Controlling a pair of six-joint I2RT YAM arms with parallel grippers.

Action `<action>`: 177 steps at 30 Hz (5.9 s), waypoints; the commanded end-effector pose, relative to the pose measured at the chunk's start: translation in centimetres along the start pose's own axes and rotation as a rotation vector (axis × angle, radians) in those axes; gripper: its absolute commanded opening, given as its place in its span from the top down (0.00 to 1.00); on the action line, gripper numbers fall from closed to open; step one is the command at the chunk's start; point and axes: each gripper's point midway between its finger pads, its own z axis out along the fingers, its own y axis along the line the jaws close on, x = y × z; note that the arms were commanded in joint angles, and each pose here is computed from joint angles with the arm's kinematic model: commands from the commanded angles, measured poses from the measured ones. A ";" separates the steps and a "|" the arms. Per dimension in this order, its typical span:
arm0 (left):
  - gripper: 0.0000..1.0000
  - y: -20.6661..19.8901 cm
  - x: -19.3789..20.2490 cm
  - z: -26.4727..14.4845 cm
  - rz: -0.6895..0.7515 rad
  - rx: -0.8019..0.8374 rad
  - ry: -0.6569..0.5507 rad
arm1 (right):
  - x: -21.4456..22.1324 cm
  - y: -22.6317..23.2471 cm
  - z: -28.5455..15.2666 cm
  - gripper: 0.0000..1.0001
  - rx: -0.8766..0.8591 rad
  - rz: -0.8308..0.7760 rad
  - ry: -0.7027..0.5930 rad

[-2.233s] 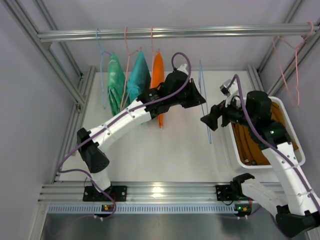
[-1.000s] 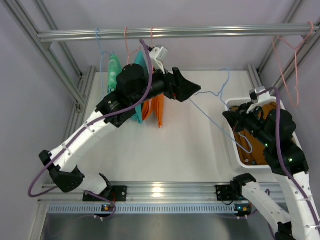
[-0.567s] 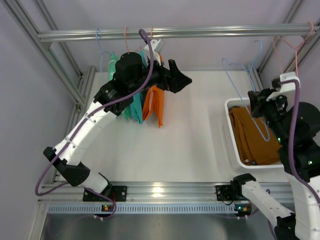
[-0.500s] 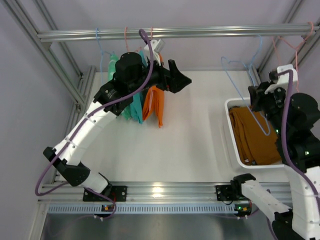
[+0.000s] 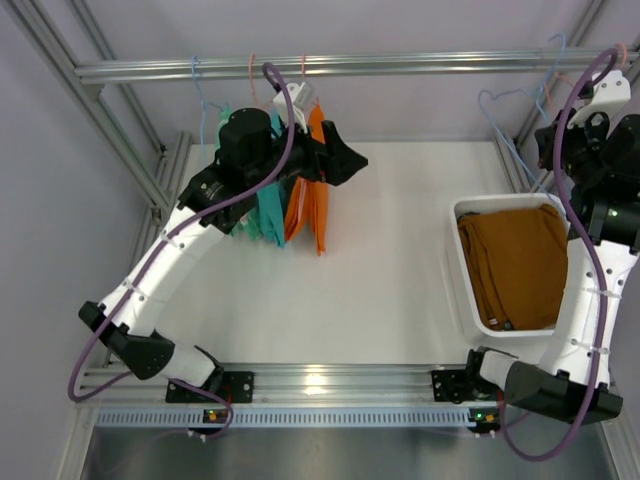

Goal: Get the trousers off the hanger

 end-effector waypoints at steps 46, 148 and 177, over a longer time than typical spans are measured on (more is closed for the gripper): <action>0.10 8.1 -4.7 -3.5 0.031 -0.347 -0.157 | 3.7 -6.7 0.3 0.15 0.003 0.072 -0.094; 1.00 -11.1 -13.3 3.1 -0.447 0.007 -0.561 | 8.5 25.7 -4.3 0.00 -0.598 -0.044 -0.265; 1.00 -13.8 -13.1 3.4 -0.480 0.100 -0.542 | 6.3 23.5 -1.1 0.01 -0.381 -0.001 -0.323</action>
